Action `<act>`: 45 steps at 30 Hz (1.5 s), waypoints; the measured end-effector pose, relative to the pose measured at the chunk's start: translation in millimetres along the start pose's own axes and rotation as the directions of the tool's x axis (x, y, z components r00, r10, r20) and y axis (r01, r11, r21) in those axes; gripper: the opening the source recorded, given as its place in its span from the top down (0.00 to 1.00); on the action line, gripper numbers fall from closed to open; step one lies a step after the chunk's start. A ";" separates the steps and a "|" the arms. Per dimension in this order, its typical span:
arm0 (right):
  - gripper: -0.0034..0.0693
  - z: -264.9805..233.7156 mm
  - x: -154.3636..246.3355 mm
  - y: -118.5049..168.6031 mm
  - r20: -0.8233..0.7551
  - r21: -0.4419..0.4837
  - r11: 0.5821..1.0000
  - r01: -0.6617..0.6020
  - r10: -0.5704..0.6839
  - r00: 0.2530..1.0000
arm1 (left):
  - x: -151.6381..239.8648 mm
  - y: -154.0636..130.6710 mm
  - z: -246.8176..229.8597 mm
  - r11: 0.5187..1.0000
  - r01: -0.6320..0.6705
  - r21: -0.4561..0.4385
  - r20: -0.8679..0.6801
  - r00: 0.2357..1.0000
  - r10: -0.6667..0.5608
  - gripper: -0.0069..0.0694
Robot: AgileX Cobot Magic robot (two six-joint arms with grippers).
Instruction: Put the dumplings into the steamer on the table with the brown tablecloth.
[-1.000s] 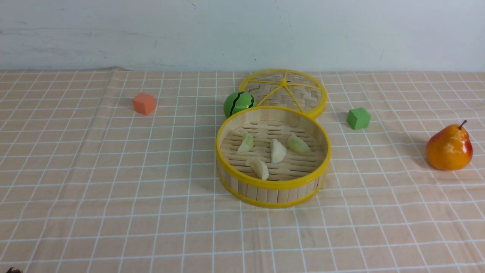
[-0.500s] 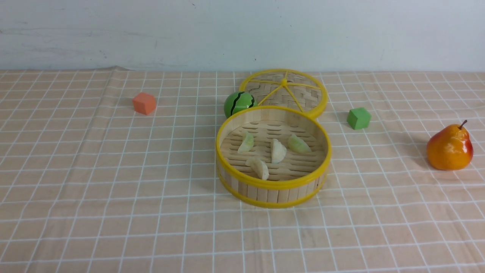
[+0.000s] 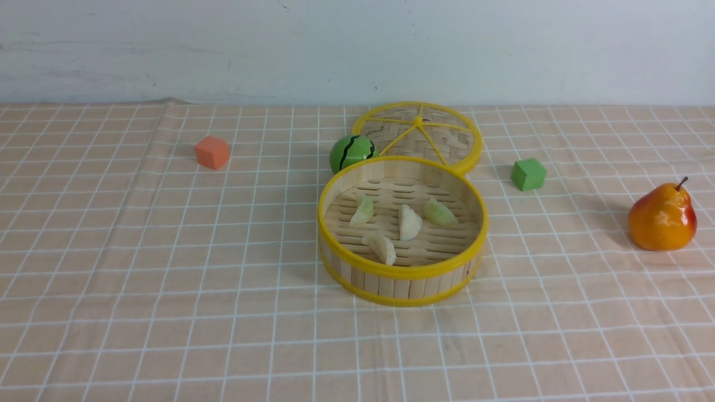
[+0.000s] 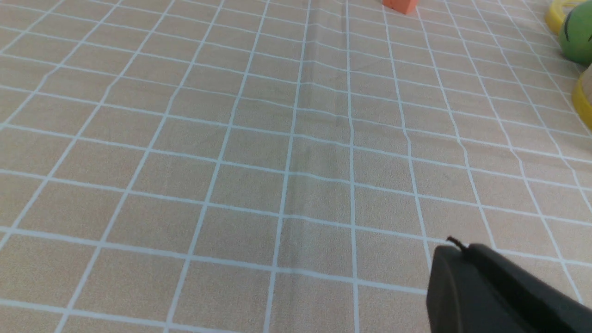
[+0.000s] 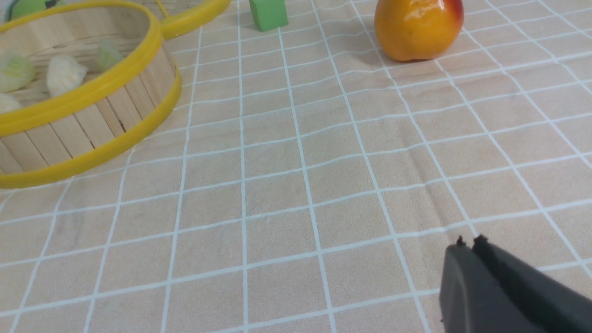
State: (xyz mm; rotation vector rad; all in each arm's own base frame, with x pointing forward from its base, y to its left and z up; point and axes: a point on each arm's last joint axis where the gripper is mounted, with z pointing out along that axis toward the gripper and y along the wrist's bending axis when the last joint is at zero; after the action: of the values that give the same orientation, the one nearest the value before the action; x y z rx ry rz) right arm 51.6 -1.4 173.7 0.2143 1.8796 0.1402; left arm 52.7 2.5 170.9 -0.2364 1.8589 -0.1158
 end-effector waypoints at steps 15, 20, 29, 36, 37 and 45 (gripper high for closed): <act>0.91 0.0 0.0 0.0 0.000 0.000 1.000 0.000 0.000 1.000 | -0.4 -0.1 0.0 1.000 0.000 0.001 0.005 1.000 0.000 0.93; 0.91 0.0 0.0 0.0 0.000 0.000 1.000 0.000 0.000 1.000 | -0.4 -0.1 0.0 1.000 0.000 0.001 0.005 1.000 0.000 0.93; 0.90 0.0 0.0 0.0 0.000 0.000 1.000 0.000 0.000 1.000 | -0.4 -0.1 0.0 1.000 0.000 0.001 0.005 1.000 0.000 0.93; 0.89 0.0 0.0 0.0 0.000 0.000 1.000 0.000 0.000 1.000 | -0.4 -0.1 0.0 1.000 0.001 0.001 0.005 1.000 -0.001 0.93; 0.89 0.0 0.0 0.0 0.000 0.000 1.000 0.000 0.000 1.000 | -0.4 -0.1 0.0 1.000 0.000 0.001 0.005 1.000 0.000 0.93; 0.87 0.0 0.0 0.0 0.000 0.000 1.000 0.000 0.000 1.000 | -0.4 -0.1 0.0 1.000 0.000 0.001 0.005 1.000 0.000 0.93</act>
State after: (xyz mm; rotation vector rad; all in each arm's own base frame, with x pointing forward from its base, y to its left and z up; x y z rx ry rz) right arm 51.6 -1.4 173.7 0.2143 1.8796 0.1402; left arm 52.8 2.5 171.3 -0.2358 1.8541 -0.1157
